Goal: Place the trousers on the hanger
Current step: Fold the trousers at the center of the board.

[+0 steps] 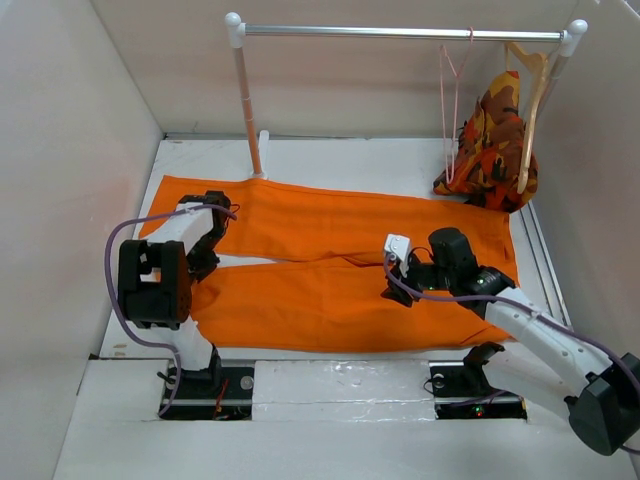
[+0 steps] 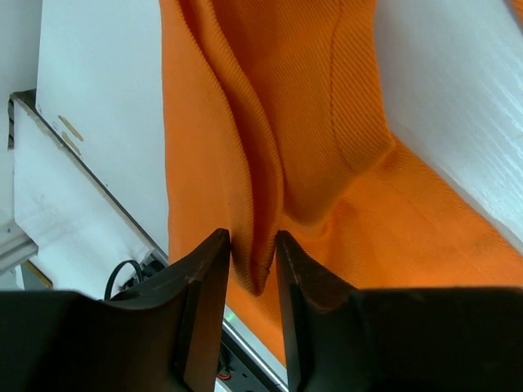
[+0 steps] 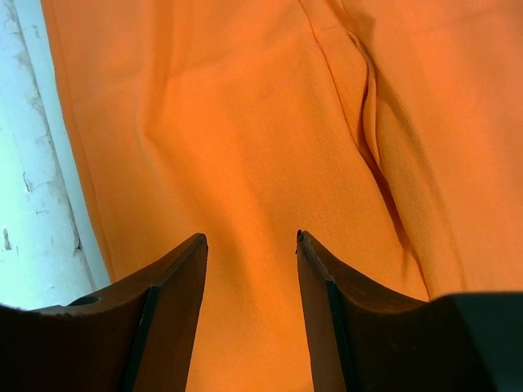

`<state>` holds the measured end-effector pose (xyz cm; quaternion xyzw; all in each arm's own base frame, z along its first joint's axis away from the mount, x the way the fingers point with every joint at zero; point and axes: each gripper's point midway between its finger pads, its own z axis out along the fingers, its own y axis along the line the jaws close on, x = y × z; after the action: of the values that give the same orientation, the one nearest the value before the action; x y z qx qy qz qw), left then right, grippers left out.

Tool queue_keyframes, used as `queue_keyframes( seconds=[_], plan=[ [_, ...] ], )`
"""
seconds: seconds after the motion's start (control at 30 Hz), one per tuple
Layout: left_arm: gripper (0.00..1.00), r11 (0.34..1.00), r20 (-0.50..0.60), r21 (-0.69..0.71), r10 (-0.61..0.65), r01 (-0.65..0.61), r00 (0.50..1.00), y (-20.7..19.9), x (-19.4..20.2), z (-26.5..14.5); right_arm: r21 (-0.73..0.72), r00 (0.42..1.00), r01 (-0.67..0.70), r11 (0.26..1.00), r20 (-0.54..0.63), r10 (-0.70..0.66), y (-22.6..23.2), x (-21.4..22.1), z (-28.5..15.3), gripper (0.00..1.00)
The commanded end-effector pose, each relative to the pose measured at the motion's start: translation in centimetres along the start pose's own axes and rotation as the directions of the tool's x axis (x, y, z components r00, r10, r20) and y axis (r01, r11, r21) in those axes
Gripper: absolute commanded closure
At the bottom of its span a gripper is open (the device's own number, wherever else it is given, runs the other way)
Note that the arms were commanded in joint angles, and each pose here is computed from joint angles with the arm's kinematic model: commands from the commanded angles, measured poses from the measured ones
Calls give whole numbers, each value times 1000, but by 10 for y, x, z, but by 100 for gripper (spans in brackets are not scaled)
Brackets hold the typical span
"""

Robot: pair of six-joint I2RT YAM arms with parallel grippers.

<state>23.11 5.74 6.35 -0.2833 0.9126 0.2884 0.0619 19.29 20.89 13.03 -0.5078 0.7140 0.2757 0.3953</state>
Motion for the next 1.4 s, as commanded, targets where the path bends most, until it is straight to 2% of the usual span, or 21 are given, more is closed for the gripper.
queue_keyframes(
  seconds=[0.0,0.03,0.1,0.2,0.33,0.43,0.47,0.57,0.77,0.87,0.9,0.93,0.97,1.03,1.07,1.13,1.2,1.23,1.3,1.33,1.37],
  plan=[
    [78,998,-37,-58,-19,17,999,16,3,6,4,998,40,999,54,-40,-3,-15,-5,47],
    [82,998,-37,-60,-22,19,999,16,3,6,12,998,37,999,55,-38,-5,-15,-7,47],
    [98,997,-40,-70,-30,27,999,19,2,7,13,997,39,999,60,-40,-5,-16,-7,47],
    [100,995,-5,-69,-70,69,998,24,-5,-1,13,997,42,999,66,-43,-4,-17,-8,46],
    [100,957,95,180,-249,229,964,26,-39,-63,4,998,33,999,56,-33,-4,-14,-6,47],
    [100,857,158,375,-435,354,886,41,-69,-121,4,1000,22,1000,23,-22,-5,-12,-4,56],
    [100,819,158,414,-494,397,855,44,-74,-133,21,1000,17,1000,10,-18,-9,-11,-5,71],
    [100,735,166,517,-589,438,791,57,-82,-161,56,999,-15,998,-45,17,-15,-2,-6,99],
    [100,591,197,670,-725,449,660,81,-99,-203,139,985,-147,979,-75,158,-39,16,-18,100],
    [100,586,253,692,-744,421,619,97,-103,-212,225,960,-243,944,-81,267,-60,34,-28,98],
    [100,564,274,718,-768,408,579,107,-106,-222,241,951,-275,931,-76,301,-65,40,-31,93],
    [100,587,315,704,-762,399,566,114,-106,-220,282,930,-333,900,-59,363,-76,48,-39,88],
    [100,592,337,700,-766,398,547,121,-106,-220,299,915,-368,880,-52,400,-80,53,-42,76],
    [100,579,370,699,-795,420,481,141,-102,-221,379,863,-463,801,-14,505,-91,72,-55,61],
    [100,588,391,698,-791,409,471,146,-100,-222,415,848,-483,771,3,529,-96,78,-61,46],
    [100,540,397,740,-832,401,388,164,-98,-234,496,809,-532,686,58,585,-106,86,-77,35],
    [100,508,379,783,-847,357,374,163,-97,-249,620,742,-580,528,134,657,-120,106,-103,34],
    [100,492,376,804,-856,335,353,165,-101,-258,631,723,-599,493,161,672,-122,109,-110,34],
    [100,486,389,829,-857,278,337,166,-106,-273,685,655,-618,385,178,734,-127,132,-126,42],
    [100,500,409,829,-848,250,337,168,-106,-279,728,601,-621,290,204,773,-132,153,-140,45],
    [100,492,406,834,-854,250,324,171,-107,-283,741,595,-610,282,192,781,-132,159,-141,46]
  ],
)
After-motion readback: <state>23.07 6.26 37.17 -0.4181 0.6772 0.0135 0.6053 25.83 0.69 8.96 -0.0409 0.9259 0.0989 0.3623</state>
